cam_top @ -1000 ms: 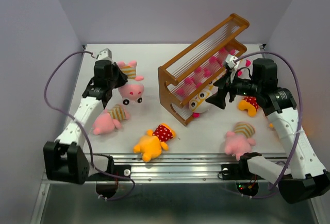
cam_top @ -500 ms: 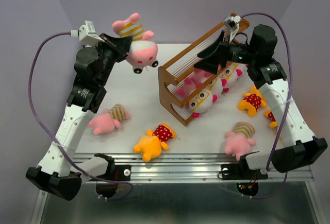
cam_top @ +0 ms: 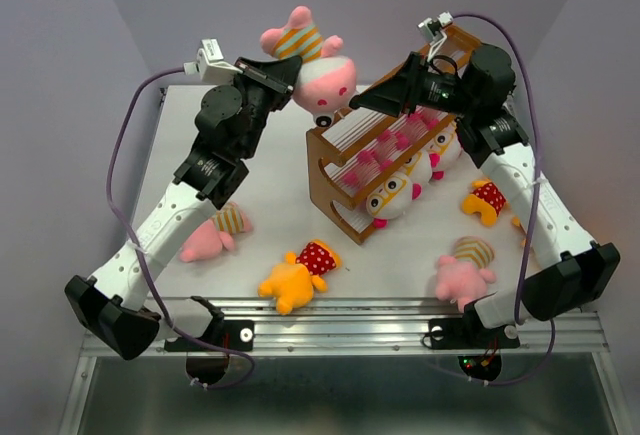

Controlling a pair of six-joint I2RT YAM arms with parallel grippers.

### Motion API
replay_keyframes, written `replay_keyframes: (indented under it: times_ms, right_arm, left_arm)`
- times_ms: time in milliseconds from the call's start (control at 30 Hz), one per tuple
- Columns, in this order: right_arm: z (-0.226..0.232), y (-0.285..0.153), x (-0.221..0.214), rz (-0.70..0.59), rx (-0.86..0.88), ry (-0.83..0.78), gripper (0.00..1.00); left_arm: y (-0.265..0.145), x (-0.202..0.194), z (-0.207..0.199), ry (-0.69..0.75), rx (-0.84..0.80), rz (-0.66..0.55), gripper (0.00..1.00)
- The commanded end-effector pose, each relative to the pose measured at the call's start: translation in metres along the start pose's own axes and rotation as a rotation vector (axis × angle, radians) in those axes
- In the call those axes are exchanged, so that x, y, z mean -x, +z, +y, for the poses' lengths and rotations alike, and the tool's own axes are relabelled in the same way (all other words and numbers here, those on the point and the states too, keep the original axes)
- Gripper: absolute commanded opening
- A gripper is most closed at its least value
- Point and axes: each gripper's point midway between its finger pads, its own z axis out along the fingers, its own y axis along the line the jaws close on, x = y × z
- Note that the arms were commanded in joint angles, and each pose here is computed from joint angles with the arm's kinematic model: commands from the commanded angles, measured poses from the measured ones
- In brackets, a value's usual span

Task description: Place and organize the stuffed toys onto the shelf

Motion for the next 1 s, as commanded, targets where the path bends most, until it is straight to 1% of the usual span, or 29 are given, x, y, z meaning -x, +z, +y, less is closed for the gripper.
replay_keyframes:
  times_ms: [0,167,333,400,500,533,567,633,667,700,733,767,800,867,900,933,967]
  right_arm:
    - [0.018,0.009,0.021,-0.073,0.032,-0.031,1.0]
    - [0.009,0.014,0.025,-0.088,0.014,0.015,1.0]
    - [0.015,0.02,0.039,-0.12,0.054,-0.002,1.0]
    - [0.02,0.026,0.044,-0.13,0.08,-0.007,0.97]
    - [0.026,0.028,0.052,-0.145,0.105,-0.019,0.89]
    - [0.029,0.029,0.055,-0.15,0.118,-0.029,0.84]
    - [0.03,0.032,0.052,-0.139,0.132,-0.026,0.72]
    - [0.034,0.033,0.055,-0.143,0.15,-0.042,0.55]
    - [0.034,0.033,0.055,-0.144,0.153,-0.05,0.32]
    - [0.033,0.033,0.055,-0.145,0.151,-0.055,0.2]
    - [0.033,0.033,0.055,-0.146,0.149,-0.058,0.12]
    - [0.033,0.032,0.054,-0.145,0.149,-0.075,0.01]
    - [0.033,0.032,0.053,-0.142,0.152,-0.085,0.01]
    - [0.033,0.029,0.052,-0.131,0.158,-0.12,0.01]
    - [0.03,0.022,0.058,-0.143,0.146,-0.151,0.0]
    - [0.028,0.019,0.06,-0.145,0.141,-0.196,0.0]
    - [0.023,0.009,0.066,-0.147,0.128,-0.23,0.0]
  left_arm:
    - [-0.004,0.038,-0.059,-0.14,-0.15,-0.117,0.0]
    - [-0.001,0.032,-0.064,-0.175,-0.168,-0.096,0.0]
    - [0.0,0.025,-0.065,-0.203,-0.18,-0.079,0.0]
    - [0.002,0.02,-0.063,-0.214,-0.181,-0.066,0.0]
    - [0.004,0.014,-0.06,-0.219,-0.181,-0.053,0.0]
    - [0.005,0.012,-0.059,-0.219,-0.181,-0.048,0.0]
    - [0.005,0.011,-0.058,-0.219,-0.18,-0.043,0.0]
    - [0.006,0.009,-0.056,-0.22,-0.177,-0.04,0.0]
    - [0.006,0.01,-0.056,-0.218,-0.178,-0.044,0.0]
    - [0.006,0.01,-0.055,-0.213,-0.177,-0.046,0.0]
    - [0.005,0.011,-0.055,-0.205,-0.176,-0.051,0.0]
    - [0.005,0.011,-0.054,-0.201,-0.174,-0.056,0.0]
    - [0.003,0.013,-0.052,-0.196,-0.171,-0.064,0.04]
    - [0.001,0.017,-0.051,-0.174,-0.169,-0.073,0.17]
    - [-0.003,0.021,-0.052,-0.169,-0.172,-0.081,0.35]
    - [-0.003,0.02,-0.046,-0.154,-0.153,-0.08,0.45]
    - [-0.006,0.026,-0.045,-0.13,-0.151,-0.091,0.59]
